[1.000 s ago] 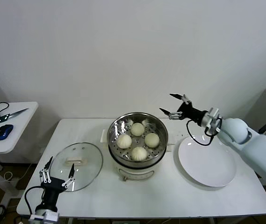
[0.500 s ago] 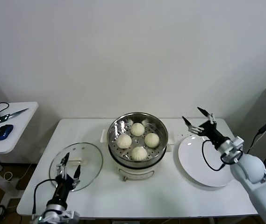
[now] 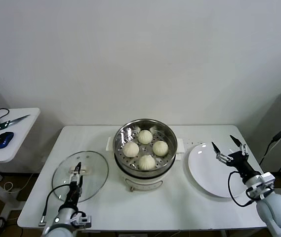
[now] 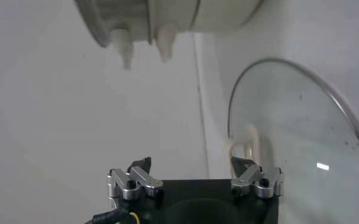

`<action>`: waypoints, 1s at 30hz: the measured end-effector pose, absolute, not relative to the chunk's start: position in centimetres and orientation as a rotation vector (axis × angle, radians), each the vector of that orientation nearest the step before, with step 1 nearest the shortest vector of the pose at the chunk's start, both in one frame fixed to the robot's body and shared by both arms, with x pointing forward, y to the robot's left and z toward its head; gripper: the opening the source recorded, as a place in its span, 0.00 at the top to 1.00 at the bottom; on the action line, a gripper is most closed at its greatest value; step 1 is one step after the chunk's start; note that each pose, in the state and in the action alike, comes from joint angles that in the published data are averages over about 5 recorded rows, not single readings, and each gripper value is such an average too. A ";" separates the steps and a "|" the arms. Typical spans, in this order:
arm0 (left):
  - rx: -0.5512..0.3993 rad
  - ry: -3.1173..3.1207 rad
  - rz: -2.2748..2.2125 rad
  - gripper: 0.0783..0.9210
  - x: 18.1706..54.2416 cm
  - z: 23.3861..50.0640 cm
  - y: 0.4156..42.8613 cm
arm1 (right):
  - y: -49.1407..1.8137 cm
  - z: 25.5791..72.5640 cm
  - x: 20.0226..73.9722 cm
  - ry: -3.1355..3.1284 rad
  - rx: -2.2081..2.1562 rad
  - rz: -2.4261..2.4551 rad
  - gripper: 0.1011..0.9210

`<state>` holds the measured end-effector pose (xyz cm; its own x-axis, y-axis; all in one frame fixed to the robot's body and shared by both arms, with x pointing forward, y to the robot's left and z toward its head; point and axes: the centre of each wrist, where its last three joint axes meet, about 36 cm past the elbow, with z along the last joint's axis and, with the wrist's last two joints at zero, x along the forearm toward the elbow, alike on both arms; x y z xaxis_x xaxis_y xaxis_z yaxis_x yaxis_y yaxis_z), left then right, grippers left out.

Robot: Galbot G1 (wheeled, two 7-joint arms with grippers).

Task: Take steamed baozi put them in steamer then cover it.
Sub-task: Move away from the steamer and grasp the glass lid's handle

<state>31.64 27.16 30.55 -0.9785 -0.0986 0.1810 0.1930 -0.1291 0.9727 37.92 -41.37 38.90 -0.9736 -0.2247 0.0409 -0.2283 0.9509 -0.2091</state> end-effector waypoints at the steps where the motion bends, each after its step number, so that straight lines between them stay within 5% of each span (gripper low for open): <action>1: -0.103 -1.918 -2.229 0.12 32.0 30.3 27.2 | -41.4 38.7 37.7 -3.084 0.349 0.335 0.12; 30: -0.018 -1.854 -2.227 0.15 38.9 27.2 28.1 | -42.1 37.0 34.5 -3.050 0.249 0.394 0.12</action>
<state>38.91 28.13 27.18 -0.9703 -0.1777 0.1643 0.1938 -0.1640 0.9672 34.47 -42.15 36.98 -0.9854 -0.1524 0.0757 -0.1666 0.9544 -0.2477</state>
